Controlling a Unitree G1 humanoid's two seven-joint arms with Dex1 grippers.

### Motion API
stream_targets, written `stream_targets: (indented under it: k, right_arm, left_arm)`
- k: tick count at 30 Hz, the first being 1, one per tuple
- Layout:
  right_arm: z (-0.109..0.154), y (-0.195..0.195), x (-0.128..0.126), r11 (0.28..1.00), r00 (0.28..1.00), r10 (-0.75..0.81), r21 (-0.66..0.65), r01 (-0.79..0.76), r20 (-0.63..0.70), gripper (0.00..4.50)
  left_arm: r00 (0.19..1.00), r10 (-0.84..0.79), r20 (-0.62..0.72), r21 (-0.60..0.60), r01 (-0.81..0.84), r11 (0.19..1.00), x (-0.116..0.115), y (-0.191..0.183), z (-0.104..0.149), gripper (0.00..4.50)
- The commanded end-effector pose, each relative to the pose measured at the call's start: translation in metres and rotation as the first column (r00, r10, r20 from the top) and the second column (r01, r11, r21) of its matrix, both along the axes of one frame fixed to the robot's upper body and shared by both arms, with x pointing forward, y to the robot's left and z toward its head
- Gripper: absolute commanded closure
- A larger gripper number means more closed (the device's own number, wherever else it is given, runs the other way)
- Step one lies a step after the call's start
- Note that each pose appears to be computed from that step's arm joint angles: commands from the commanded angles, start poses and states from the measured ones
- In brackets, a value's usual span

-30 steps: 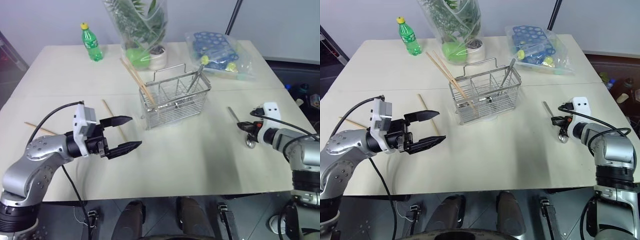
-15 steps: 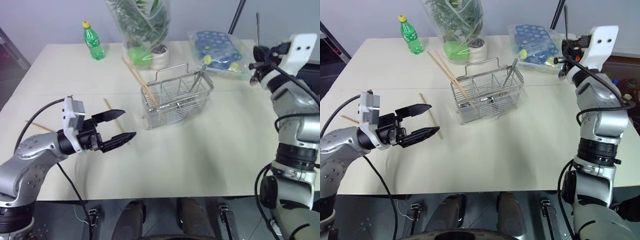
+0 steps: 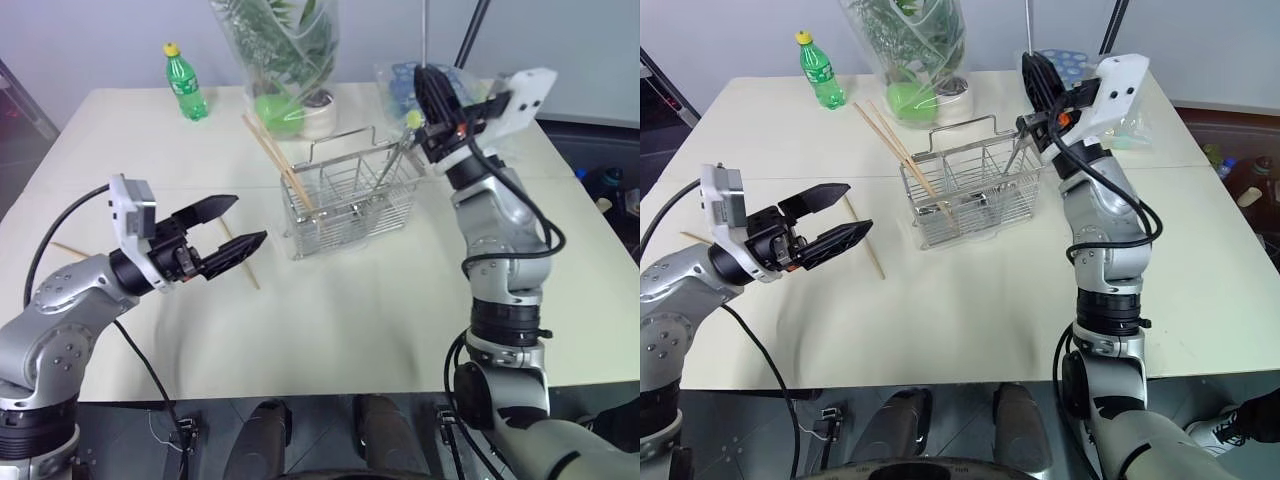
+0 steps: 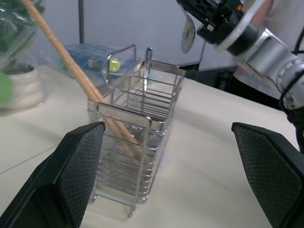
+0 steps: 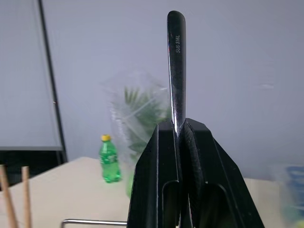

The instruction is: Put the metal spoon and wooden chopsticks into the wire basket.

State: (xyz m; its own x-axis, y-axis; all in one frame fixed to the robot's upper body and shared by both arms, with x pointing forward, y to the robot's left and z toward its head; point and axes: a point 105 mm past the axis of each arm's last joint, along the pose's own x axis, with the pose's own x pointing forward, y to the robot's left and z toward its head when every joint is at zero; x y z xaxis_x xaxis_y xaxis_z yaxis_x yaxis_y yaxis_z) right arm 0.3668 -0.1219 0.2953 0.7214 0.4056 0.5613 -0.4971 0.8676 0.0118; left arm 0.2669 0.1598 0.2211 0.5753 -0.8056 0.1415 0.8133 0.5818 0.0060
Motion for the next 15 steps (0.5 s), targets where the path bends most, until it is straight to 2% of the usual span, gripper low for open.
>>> stream_targets:
  k: [1, 15]
  right_arm:
    - [0.012, 0.011, 0.000, 0.999, 0.996, 0.040, 0.004, -0.040, 0.077, 4.46]
    - [-0.014, 0.026, 0.016, 0.998, 0.996, 0.062, -0.033, -0.060, 0.065, 4.46]
  left_arm:
    - [0.998, 0.011, 0.061, -0.012, -0.011, 1.000, -0.004, 0.001, 0.014, 0.00]
    - [0.998, 0.027, 0.062, -0.024, -0.026, 0.999, -0.008, 0.002, 0.019, 0.00]
